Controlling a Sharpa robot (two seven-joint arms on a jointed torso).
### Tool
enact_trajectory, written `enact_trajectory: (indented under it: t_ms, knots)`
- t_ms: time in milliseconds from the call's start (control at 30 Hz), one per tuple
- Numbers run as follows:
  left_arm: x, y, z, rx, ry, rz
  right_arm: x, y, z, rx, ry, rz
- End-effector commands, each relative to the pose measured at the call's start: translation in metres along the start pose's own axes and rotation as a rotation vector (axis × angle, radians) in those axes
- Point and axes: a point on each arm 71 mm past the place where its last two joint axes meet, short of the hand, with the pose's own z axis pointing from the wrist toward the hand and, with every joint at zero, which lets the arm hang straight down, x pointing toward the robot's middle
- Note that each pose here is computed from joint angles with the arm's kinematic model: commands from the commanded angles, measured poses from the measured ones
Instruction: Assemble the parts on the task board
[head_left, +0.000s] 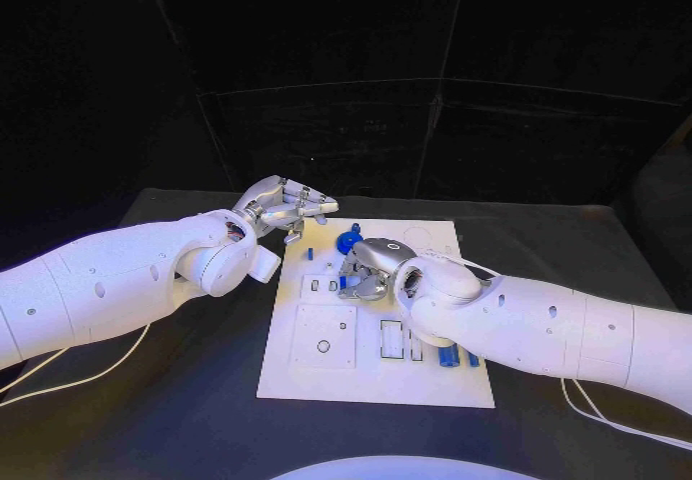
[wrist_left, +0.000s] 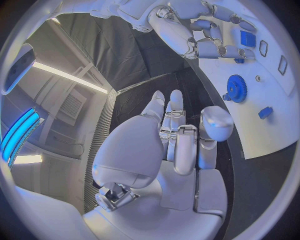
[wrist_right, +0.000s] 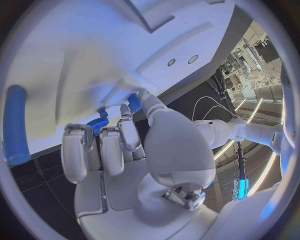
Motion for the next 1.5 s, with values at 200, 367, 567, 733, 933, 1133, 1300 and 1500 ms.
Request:
enact_trajectory:
  t_ms: [200,367,567,733,933,1133,1300,1500]
  knots:
    - [0.0006,0.0008,0.0005,-0.016,0.021,0.002,-0.012,0.002,-0.007,-0.038,-0.147,0.043]
    - [-0.0006,0.0045,-0.0008,-0.056,0.043,0.035,-0.022,0.001,-0.02,-0.151,-0.223,0.097]
    - [-0.0008,0.0104,-0.0041,-0.134,0.107,0.118,-0.036,-0.009,-0.036,-0.263,-0.181,0.2]
    - [-0.0015,0.0132,-0.0048,-0.252,0.172,0.237,-0.06,-0.029,-0.054,-0.267,-0.082,0.338]
    - [0.0006,0.0092,-0.0009,-0.387,0.243,0.39,-0.095,-0.06,-0.073,-0.203,-0.073,0.473]
    - [0.0067,-0.0041,0.0134,-0.503,0.308,0.588,-0.13,-0.099,-0.087,-0.106,-0.162,0.612]
    - [0.0161,-0.0106,0.0268,-0.552,0.332,0.685,-0.144,-0.115,-0.09,-0.069,-0.217,0.651]
    - [0.0321,-0.0102,0.0388,-0.595,0.378,0.819,-0.151,-0.124,-0.089,-0.048,-0.252,0.66]
